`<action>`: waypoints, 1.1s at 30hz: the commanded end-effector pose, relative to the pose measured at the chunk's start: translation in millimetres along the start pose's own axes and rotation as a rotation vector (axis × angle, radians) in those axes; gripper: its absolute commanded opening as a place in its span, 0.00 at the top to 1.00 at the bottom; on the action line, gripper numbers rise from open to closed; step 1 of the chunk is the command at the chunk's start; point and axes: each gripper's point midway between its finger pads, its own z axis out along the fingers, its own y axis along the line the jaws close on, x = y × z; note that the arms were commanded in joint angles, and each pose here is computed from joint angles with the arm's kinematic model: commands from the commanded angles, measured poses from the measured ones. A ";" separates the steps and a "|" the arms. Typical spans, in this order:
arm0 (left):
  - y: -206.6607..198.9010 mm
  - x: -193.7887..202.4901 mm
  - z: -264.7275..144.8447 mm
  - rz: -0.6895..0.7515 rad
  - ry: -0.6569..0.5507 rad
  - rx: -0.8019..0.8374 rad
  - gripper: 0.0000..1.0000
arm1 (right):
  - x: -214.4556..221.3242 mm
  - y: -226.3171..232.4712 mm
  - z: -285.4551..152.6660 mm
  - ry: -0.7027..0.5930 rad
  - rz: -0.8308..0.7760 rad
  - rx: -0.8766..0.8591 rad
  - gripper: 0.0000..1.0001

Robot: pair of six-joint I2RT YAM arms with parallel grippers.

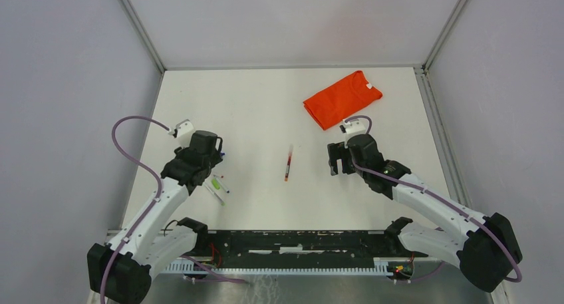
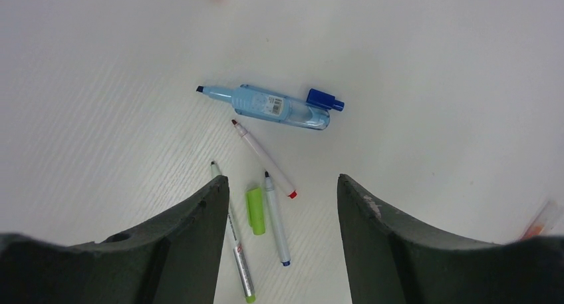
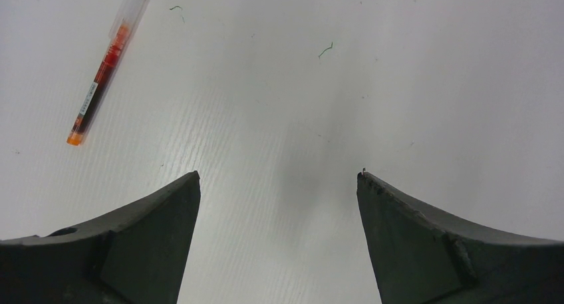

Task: Insert the pens into the pen caps
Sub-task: Move the pen cap to the center of the board.

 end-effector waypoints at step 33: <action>-1.7 13.3 55.4 -0.333 0.075 -0.159 0.44 | -4.0 -8.2 2.3 -0.032 -0.008 0.040 0.08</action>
